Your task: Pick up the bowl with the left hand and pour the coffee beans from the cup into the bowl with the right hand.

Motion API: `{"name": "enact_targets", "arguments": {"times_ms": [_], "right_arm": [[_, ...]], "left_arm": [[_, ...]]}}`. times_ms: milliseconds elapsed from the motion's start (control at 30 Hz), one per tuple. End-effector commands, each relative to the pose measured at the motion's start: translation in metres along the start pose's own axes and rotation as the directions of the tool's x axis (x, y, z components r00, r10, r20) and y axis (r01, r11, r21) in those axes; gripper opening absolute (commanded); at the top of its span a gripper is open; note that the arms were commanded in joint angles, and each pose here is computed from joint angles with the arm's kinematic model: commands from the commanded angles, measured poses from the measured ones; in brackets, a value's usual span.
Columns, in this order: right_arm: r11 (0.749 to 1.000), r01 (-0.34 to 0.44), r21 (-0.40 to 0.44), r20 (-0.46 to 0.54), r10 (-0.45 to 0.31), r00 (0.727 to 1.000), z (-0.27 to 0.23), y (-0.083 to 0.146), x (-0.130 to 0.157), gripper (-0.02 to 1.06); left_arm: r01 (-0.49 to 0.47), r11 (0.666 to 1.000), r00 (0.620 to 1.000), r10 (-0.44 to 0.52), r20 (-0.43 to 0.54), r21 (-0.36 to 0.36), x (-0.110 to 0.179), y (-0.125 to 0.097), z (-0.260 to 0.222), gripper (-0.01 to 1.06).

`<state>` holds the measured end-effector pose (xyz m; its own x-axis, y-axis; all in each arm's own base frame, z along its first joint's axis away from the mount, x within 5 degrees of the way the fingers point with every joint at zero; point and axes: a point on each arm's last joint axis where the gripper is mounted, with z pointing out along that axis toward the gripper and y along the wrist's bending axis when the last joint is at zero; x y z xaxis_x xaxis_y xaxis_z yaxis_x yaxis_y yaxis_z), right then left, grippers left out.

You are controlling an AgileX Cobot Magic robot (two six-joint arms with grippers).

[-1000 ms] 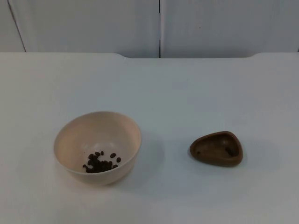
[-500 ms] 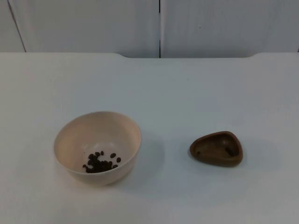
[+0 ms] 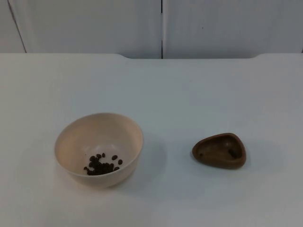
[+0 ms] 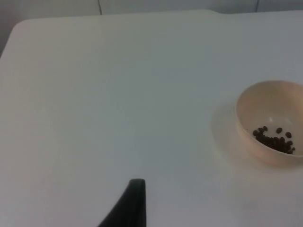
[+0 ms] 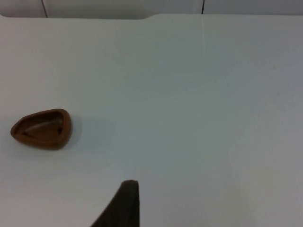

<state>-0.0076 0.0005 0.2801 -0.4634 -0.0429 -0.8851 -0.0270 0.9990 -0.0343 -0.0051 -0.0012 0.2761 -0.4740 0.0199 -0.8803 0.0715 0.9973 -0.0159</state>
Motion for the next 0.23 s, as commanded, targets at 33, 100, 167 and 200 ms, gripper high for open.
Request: {"name": "enact_targets", "arguments": {"times_ms": [33, 100, 167, 200], "right_arm": [[1.000, -0.009, 0.004, 0.009, 0.009, 1.000, 0.0001, 0.0002, -0.0002, 1.05], [1.000, -0.009, 0.004, 0.009, 0.009, 1.000, 0.0001, 0.0002, -0.0002, 1.05], [1.000, -0.009, 0.004, 0.009, 0.009, 1.000, 0.0001, 0.0002, -0.0002, 1.05], [1.000, -0.009, 0.004, 0.009, 0.009, 1.000, 0.0001, 0.0002, -0.0002, 1.05]], "left_arm": [[0.022, 0.999, 1.000, -0.022, 0.001, -0.039, 0.0013, 0.0004, 0.0010, 1.05], [0.033, 0.998, 0.999, -0.033, 0.002, -0.061, 0.0013, 0.0002, 0.0010, 1.05], [0.039, 0.997, 0.999, -0.039, 0.003, -0.071, 0.0013, 0.0002, 0.0010, 1.05], [0.043, 0.996, 0.999, -0.043, 0.003, -0.079, 0.0013, 0.0001, 0.0010, 1.05]]}}
